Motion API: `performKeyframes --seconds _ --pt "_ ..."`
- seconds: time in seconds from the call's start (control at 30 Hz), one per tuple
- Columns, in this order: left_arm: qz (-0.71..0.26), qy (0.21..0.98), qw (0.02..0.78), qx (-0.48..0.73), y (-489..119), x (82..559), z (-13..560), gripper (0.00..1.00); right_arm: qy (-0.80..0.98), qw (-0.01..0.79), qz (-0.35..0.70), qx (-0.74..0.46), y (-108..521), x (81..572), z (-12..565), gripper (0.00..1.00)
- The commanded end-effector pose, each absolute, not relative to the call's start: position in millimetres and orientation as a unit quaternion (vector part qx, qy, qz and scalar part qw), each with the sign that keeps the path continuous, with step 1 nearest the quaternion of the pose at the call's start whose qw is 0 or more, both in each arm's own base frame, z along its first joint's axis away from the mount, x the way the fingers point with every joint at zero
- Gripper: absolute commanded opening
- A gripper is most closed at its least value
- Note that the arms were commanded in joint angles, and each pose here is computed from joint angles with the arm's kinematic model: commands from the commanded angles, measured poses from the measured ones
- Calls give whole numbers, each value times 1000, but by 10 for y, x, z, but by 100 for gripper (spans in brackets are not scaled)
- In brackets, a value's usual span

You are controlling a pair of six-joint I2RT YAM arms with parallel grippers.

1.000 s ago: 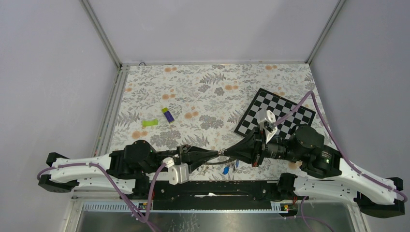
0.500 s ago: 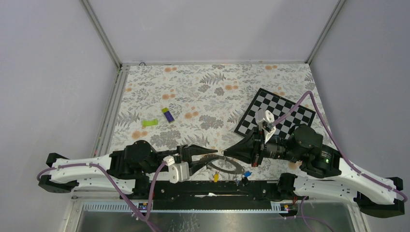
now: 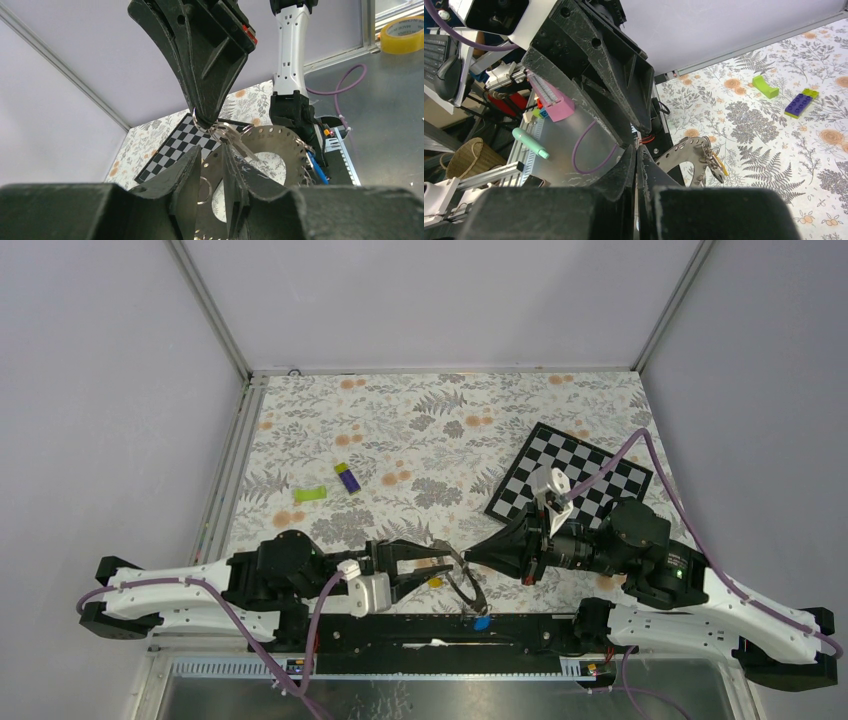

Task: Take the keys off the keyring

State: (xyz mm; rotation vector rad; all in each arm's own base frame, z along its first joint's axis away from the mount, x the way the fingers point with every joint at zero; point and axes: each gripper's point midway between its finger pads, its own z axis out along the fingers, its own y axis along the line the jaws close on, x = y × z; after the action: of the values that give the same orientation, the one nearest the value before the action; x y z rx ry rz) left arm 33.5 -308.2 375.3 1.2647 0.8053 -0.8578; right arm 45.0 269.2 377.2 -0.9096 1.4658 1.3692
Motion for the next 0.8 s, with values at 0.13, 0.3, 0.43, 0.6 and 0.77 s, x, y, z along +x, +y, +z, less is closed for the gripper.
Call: performKeyframes --seconds 0.13,0.3,0.43,0.6,0.77 --pt "-395 363 667 517 -3189 391 3838 23 547 495 582 -343 2661 465 4231 0" --pt "-380 378 670 513 -3279 471 3785 20 544 488 589 -344 2698 445 4232 0" --pt "-372 383 673 512 -3326 508 3767 19 544 485 592 -346 2709 433 4223 0" --pt "-382 371 680 503 -3326 482 3835 20 547 486 587 -346 2709 447 4189 0" --pt "-399 360 674 506 -3312 411 3848 23 551 495 576 -345 2696 490 4163 0"
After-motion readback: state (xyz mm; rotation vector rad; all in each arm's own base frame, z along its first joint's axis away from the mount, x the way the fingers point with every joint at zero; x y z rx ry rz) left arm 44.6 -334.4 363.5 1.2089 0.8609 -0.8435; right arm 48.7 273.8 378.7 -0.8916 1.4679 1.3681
